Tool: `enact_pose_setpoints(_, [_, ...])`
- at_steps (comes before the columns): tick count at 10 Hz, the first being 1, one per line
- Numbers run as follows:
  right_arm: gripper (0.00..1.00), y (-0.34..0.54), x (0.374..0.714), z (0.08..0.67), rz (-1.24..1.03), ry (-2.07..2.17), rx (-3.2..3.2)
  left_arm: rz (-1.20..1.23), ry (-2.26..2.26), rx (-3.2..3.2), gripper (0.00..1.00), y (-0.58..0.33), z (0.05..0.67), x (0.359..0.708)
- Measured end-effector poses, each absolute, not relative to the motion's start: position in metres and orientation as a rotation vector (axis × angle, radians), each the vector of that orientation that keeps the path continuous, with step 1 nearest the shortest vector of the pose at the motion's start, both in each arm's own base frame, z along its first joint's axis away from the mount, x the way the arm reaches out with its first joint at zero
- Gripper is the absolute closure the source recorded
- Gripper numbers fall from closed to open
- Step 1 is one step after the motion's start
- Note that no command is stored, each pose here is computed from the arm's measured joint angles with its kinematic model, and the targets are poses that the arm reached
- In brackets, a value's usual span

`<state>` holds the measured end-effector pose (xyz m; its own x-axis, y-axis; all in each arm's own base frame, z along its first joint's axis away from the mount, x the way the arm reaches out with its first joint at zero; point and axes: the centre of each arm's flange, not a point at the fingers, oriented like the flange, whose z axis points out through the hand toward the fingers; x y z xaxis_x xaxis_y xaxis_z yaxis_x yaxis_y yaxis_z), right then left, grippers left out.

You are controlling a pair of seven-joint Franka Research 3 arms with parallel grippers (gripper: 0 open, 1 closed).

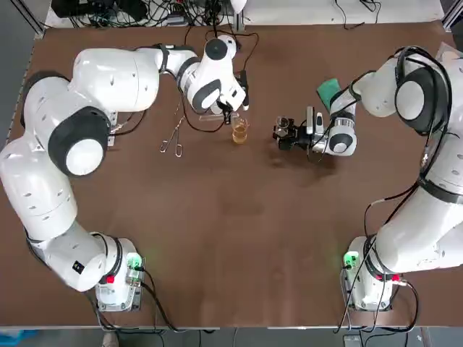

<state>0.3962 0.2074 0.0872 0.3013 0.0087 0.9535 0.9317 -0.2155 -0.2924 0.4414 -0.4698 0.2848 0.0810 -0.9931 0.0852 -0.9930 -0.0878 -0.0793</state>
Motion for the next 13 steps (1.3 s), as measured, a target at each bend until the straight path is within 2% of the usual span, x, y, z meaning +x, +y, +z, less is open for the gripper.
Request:
enact_pose_setpoints(8, [0.61,0.207,0.396,0.087,-1.108,-0.9,-1.524,-0.067,2.11,-2.21,0.79,-0.483,0.285,0.433])
enact_pose_setpoints(13, [0.61,0.207,0.396,0.087,-1.108,-0.9,-1.524,-0.025,2.093,-2.129,0.79,-0.49,0.308,0.44])
